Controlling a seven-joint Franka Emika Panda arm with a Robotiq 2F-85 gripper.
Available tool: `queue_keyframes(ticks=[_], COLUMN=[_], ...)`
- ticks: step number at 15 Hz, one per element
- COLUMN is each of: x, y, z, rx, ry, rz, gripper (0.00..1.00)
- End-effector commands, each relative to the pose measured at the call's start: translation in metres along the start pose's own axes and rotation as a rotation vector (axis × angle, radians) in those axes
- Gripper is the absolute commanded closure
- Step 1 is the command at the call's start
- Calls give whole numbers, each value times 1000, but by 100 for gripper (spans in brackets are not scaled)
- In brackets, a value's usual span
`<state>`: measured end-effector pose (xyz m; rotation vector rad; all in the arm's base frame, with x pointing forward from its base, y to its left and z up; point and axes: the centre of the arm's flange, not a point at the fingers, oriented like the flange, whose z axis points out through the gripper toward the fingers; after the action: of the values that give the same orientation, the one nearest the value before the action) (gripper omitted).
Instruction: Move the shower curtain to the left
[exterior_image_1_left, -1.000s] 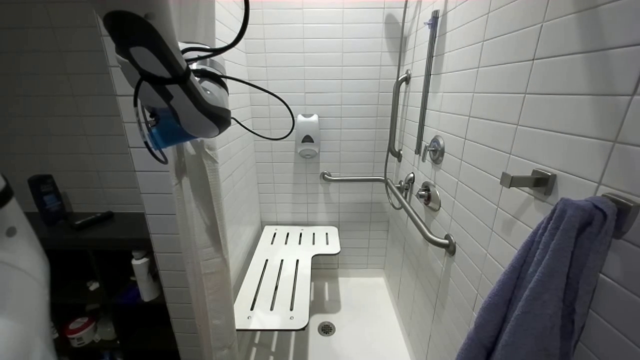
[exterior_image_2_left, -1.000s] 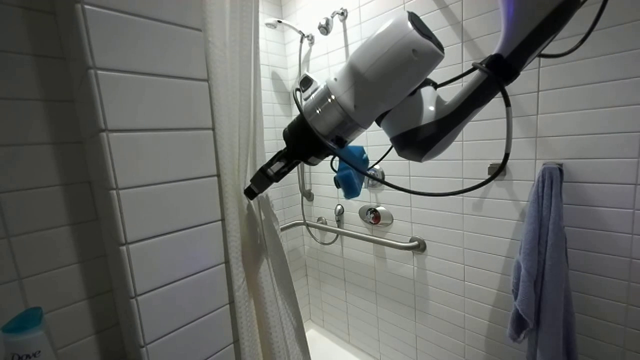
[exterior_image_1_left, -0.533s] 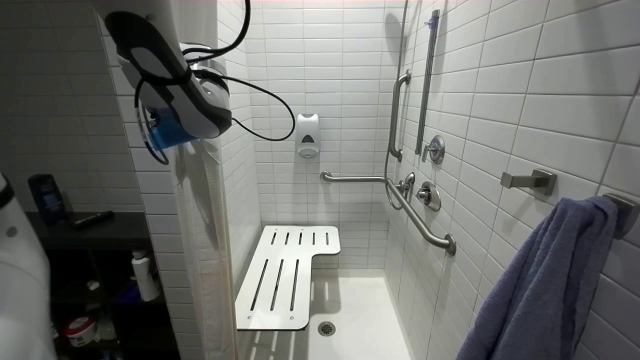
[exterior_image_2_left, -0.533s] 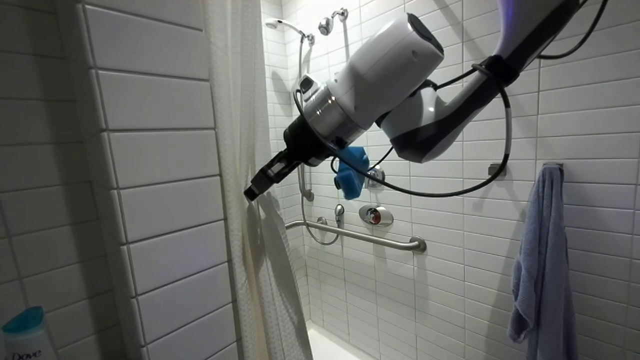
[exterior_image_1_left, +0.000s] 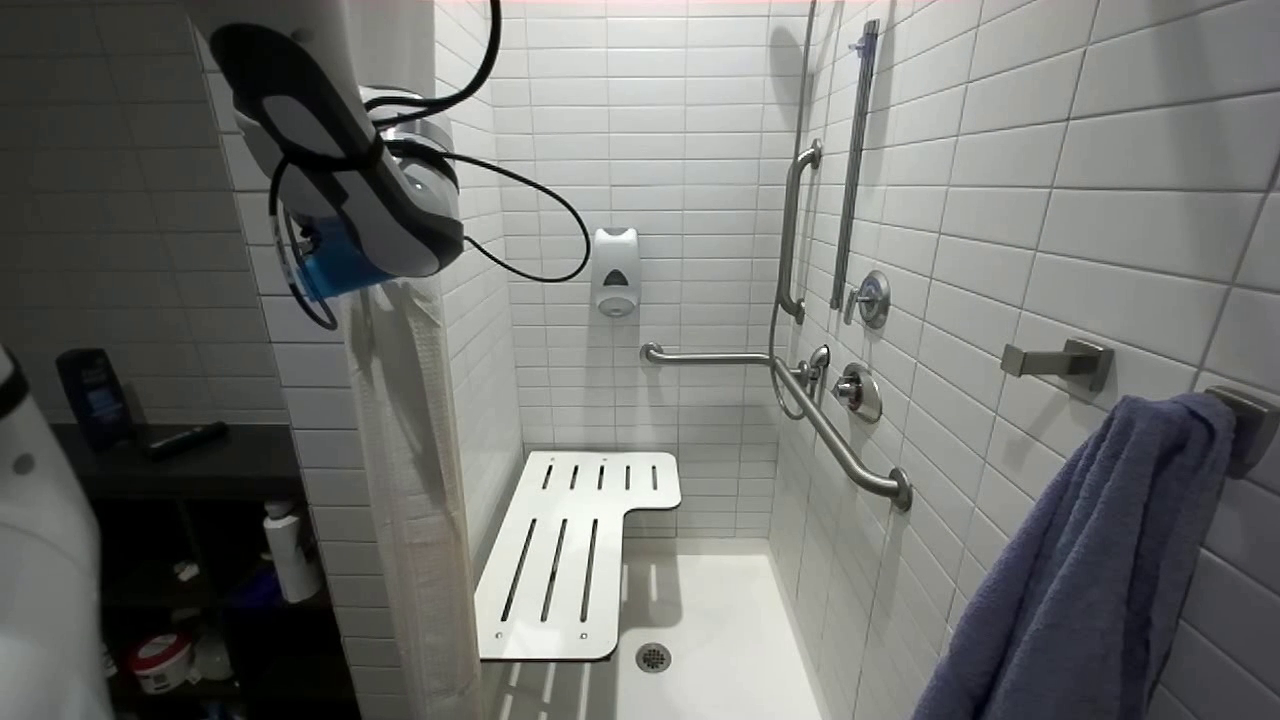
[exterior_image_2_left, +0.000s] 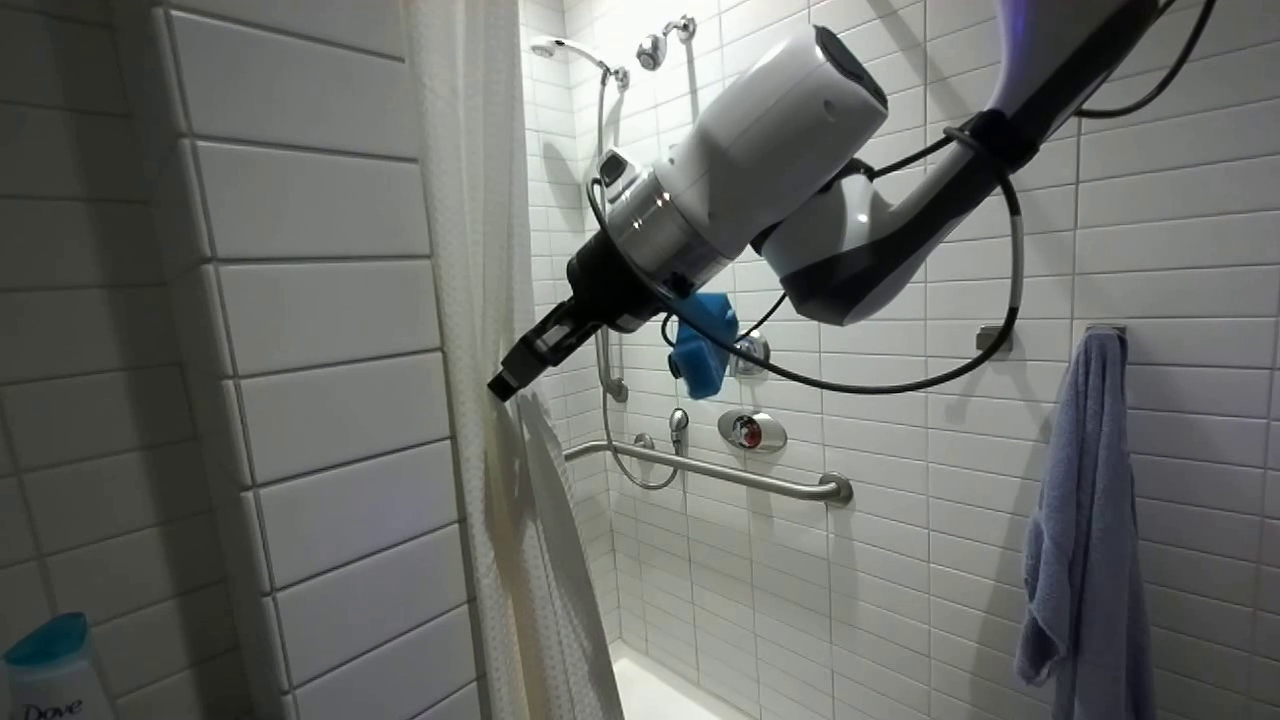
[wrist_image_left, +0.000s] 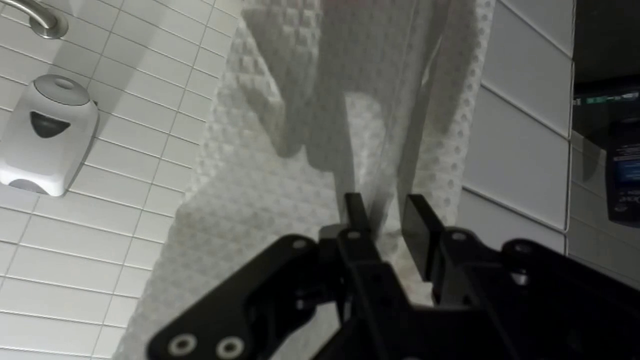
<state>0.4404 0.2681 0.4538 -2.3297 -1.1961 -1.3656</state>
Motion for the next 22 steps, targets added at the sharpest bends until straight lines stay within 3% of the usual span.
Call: queue_keyframes(ticks=[1,4,8,9,11,13,14,17,22], x=[0,-3,-5,-5,-5,-5,-8,-12,-13], y=[0,-7,-8,-9,-9,-9,-9,-10,-10], z=[0,1,1,1,2,3,5,7,8], rx=[0,54,81,84,89,70,50,56,59], ry=[0,-17,-24,-24,-23,-23,-11,-17,-19], rz=[0,-34,-51,-53,-56,-53,-32,-30,-28], gripper=[93,100,100,98,74,71,93,73,71])
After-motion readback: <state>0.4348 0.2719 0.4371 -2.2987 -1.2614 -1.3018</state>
